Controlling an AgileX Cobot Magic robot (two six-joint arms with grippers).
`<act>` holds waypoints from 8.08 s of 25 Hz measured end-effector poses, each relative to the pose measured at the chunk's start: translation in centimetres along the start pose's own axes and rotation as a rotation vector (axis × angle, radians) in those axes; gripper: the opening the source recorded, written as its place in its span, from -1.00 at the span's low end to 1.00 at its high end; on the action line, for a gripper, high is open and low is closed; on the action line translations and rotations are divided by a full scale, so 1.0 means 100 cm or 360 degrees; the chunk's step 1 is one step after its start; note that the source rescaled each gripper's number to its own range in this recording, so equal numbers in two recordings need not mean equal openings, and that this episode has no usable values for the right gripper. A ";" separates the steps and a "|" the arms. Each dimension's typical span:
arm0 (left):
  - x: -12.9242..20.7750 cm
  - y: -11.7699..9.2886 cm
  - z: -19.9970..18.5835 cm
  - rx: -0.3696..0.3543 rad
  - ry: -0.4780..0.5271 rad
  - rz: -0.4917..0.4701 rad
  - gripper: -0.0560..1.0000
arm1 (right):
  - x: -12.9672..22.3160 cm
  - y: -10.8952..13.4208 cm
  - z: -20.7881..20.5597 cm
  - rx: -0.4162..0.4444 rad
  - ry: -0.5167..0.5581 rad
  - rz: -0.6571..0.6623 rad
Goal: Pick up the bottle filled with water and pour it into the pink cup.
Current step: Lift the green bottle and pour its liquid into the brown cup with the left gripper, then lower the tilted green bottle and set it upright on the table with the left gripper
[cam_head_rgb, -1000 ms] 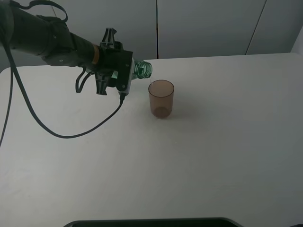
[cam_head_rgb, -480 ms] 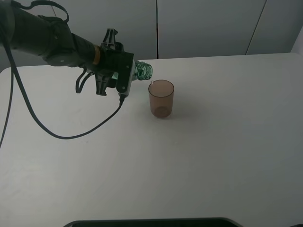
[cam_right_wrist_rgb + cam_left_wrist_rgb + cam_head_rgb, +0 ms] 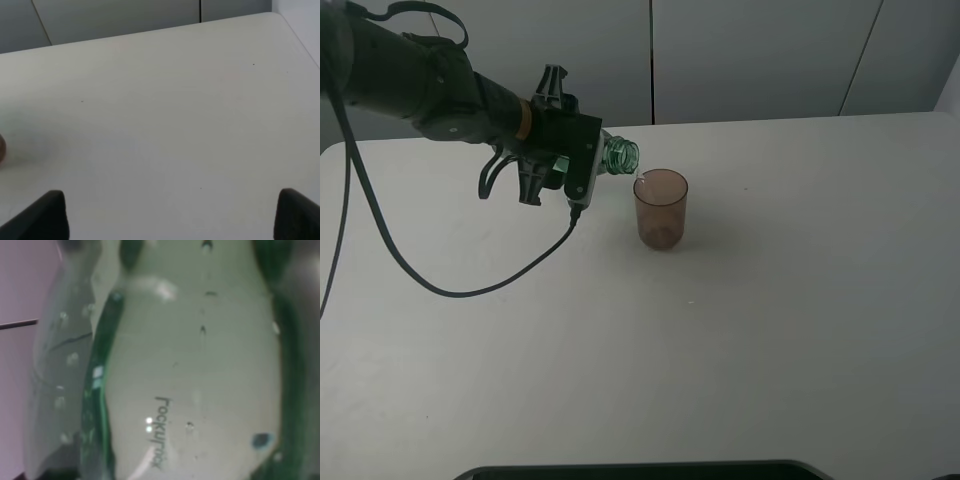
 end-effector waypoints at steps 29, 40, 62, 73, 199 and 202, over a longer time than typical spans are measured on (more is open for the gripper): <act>-0.003 0.010 -0.002 0.0000 0.0070 0.0014 -0.89 | 0.000 0.000 0.000 0.0000 0.0000 0.0000; -0.006 0.014 -0.003 -0.0010 0.0078 0.0066 -0.89 | 0.000 0.000 0.000 0.0000 0.0000 0.0000; -0.004 0.013 -0.003 -0.0006 0.0102 0.0133 -0.89 | 0.000 0.000 0.000 0.0000 0.0000 0.0000; -0.004 0.015 -0.004 -0.0012 0.0103 0.0154 -0.89 | 0.000 0.000 0.000 0.0000 0.0000 0.0000; 0.084 -0.005 -0.002 -0.0989 -0.0719 -0.2490 0.93 | 0.000 0.000 0.000 0.0000 0.0000 -0.0003; 0.083 0.007 -0.013 -0.1022 -0.0761 -0.2478 0.93 | 0.000 0.000 0.000 0.0000 0.0000 -0.0003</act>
Point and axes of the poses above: a point on each arm's last joint axis where the gripper is mounted, z pointing out along that axis toward the gripper, y along the wrist's bending axis when the last joint is at zero, x = y × z, the point moved 9 cm from there along z, pointing out along that axis toward the gripper
